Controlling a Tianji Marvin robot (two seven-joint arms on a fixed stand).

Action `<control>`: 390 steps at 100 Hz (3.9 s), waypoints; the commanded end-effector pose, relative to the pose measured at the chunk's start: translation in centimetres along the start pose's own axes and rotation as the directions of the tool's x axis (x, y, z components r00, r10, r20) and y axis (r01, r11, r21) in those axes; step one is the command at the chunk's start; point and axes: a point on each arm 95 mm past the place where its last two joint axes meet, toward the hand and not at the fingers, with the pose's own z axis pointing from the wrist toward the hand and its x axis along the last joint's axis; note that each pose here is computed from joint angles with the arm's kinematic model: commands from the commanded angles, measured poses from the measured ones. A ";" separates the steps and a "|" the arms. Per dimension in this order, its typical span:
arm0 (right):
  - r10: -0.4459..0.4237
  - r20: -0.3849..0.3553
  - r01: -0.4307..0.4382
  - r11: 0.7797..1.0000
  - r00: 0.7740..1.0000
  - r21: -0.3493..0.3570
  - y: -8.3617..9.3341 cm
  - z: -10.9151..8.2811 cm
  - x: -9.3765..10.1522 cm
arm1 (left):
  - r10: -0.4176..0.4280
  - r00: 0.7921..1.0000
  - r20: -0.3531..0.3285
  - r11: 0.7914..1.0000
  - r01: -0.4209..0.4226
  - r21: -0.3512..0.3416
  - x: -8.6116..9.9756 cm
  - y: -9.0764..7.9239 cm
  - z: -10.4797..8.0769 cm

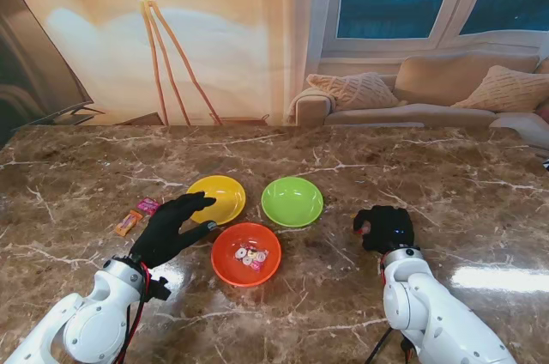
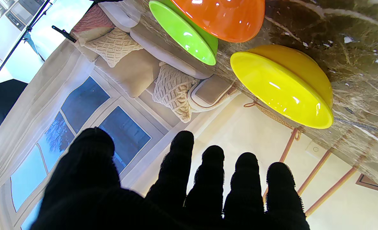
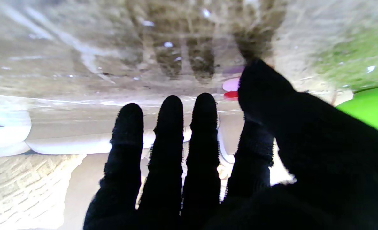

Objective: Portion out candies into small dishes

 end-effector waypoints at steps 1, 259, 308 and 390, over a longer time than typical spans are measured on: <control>-0.010 0.034 0.007 0.998 0.999 0.065 -2.6 -1.2 -0.8 | -0.003 1.000 0.005 1.000 0.003 -0.004 -0.1 0.3 -0.2; 0.076 0.053 -0.082 0.989 0.996 0.120 -4.9 -2.2 -1.1 | 0.006 1.000 0.019 1.000 -0.006 0.008 -0.3 0.0 -0.5; 0.125 0.038 -0.127 0.990 0.991 0.057 -3.1 -2.2 -0.3 | 0.007 1.000 0.023 1.000 -0.007 0.011 -0.4 -0.2 -0.6; 0.177 0.014 -0.177 0.984 0.984 -0.008 -1.2 -2.1 0.6 | 0.009 1.000 0.024 1.000 -0.009 0.010 -0.5 -0.2 -0.7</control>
